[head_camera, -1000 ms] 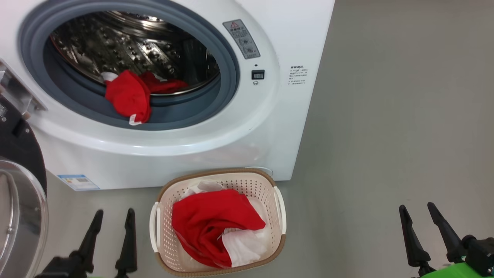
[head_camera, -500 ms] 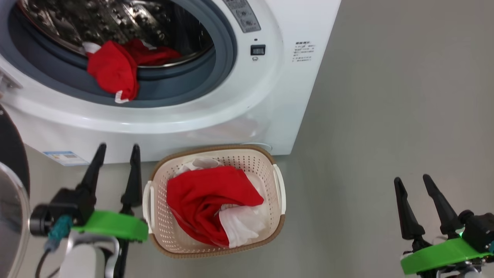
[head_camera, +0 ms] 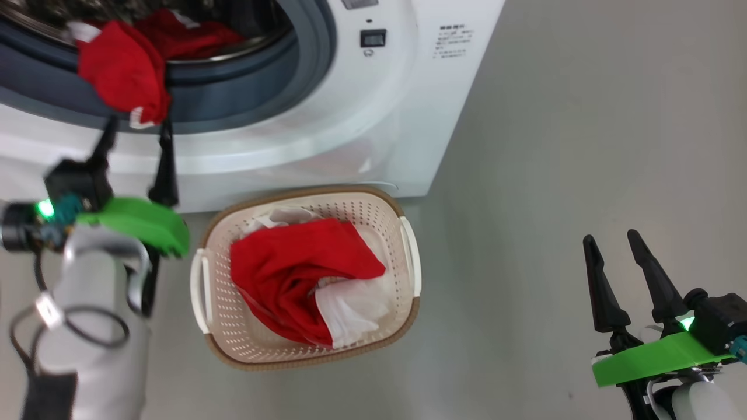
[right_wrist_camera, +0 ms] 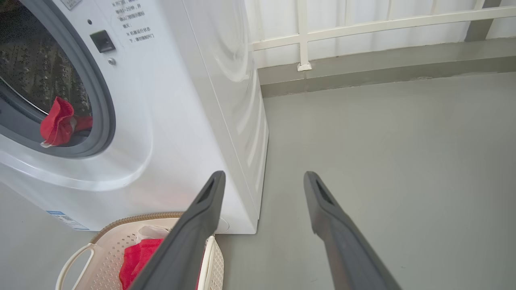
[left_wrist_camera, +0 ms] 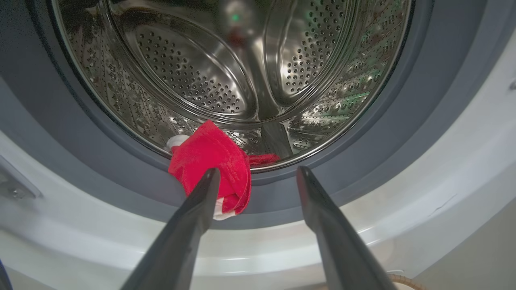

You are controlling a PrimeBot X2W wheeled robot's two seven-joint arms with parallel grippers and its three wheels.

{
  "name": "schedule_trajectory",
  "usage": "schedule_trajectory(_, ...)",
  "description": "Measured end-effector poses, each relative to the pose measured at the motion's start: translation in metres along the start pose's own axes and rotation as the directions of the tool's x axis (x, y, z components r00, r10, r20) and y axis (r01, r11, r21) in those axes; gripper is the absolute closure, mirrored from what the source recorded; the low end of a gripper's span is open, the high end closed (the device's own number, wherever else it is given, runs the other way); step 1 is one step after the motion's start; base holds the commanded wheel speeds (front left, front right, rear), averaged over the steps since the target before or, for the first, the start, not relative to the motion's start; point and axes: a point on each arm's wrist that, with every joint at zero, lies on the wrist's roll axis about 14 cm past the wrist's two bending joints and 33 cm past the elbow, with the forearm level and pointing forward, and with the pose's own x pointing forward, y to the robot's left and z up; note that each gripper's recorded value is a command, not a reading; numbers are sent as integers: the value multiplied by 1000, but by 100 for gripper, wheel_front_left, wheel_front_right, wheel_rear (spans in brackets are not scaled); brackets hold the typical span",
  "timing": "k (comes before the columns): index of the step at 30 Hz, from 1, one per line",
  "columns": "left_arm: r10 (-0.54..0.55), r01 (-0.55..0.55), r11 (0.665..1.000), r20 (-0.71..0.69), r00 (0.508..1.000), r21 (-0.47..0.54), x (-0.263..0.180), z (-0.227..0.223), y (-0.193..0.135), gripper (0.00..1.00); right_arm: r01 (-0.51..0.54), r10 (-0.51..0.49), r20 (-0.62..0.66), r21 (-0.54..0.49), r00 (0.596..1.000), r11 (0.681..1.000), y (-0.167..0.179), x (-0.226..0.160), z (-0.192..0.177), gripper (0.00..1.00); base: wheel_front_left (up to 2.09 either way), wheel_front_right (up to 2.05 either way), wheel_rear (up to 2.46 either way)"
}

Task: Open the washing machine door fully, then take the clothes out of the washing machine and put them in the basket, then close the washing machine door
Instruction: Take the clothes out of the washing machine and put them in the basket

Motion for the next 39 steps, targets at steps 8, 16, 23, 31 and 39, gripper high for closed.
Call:
schedule_trajectory(8,-1,6,999,-91,996,49,45,-16,0,0,28,-28,-6,1,1000,1000,-9,11,-5,0,0,0,0)
schedule_trajectory(16,41,-27,996,-161,986,86,81,-31,7,0,68,-68,-28,2,997,998,-20,15,-15,0,0,0,0)
schedule_trajectory(23,70,-45,993,-240,968,109,97,-53,10,0,90,-90,-29,0,996,996,-27,21,-18,0,0,0,0)
schedule_trajectory(31,105,-54,983,-293,950,178,108,-65,18,0,98,-98,-27,-4,995,995,-30,26,-19,0,0,0,0)
schedule_trajectory(39,132,-59,973,-329,935,223,110,-78,24,56,102,-102,-31,-6,994,995,-31,26,-20,0,0,0,0)
